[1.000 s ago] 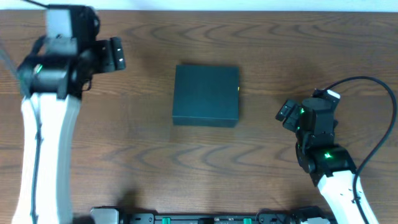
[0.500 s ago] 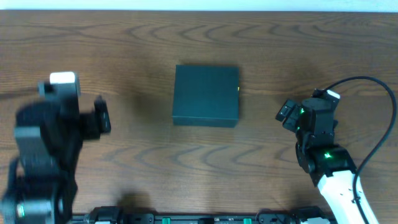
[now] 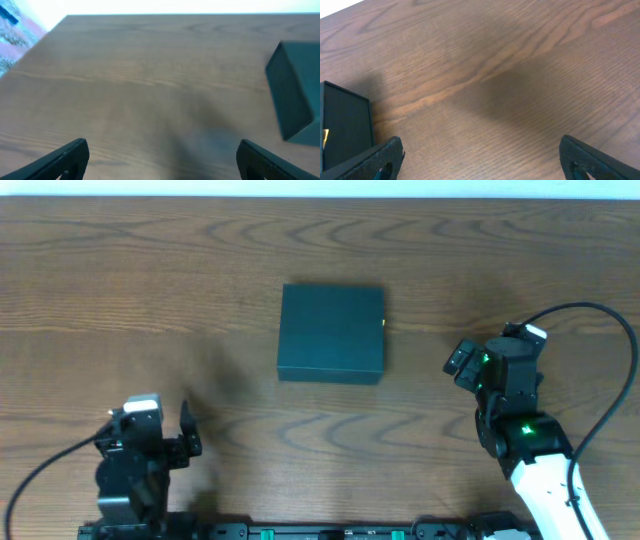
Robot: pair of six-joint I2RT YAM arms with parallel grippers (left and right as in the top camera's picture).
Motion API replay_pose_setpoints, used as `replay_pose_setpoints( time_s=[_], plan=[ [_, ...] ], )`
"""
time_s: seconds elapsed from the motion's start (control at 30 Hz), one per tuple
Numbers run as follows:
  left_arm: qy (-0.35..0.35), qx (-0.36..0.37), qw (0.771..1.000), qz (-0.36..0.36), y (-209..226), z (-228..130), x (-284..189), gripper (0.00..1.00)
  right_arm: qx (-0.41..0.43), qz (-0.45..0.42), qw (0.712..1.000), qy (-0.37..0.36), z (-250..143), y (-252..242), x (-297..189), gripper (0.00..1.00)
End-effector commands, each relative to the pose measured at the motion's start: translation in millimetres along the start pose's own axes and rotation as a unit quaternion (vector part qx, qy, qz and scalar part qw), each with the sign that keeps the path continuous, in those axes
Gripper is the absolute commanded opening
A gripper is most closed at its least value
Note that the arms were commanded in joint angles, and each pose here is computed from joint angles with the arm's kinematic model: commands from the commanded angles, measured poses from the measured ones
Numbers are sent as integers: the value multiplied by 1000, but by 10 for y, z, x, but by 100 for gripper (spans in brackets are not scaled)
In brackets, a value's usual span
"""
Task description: Pack container
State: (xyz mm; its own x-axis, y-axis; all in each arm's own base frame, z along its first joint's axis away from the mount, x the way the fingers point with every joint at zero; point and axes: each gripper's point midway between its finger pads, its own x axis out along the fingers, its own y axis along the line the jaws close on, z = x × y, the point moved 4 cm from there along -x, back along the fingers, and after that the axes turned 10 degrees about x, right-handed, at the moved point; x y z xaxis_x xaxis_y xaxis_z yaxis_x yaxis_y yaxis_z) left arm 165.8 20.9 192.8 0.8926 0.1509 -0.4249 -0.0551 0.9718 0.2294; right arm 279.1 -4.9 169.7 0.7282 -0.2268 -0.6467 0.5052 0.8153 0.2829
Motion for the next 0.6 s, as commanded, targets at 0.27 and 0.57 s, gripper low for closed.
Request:
replay_pose_setpoints(
  time_s=[0.27, 0.57],
  plan=[
    [-9, -28, 999, 13, -80, -455, 265, 95, 0, -6, 1000, -4, 29, -29, 1, 99],
    [12, -34, 999, 10, -135, -650, 394, 95, 0, -6, 1000, -4, 29, -29, 1, 99]
  ],
)
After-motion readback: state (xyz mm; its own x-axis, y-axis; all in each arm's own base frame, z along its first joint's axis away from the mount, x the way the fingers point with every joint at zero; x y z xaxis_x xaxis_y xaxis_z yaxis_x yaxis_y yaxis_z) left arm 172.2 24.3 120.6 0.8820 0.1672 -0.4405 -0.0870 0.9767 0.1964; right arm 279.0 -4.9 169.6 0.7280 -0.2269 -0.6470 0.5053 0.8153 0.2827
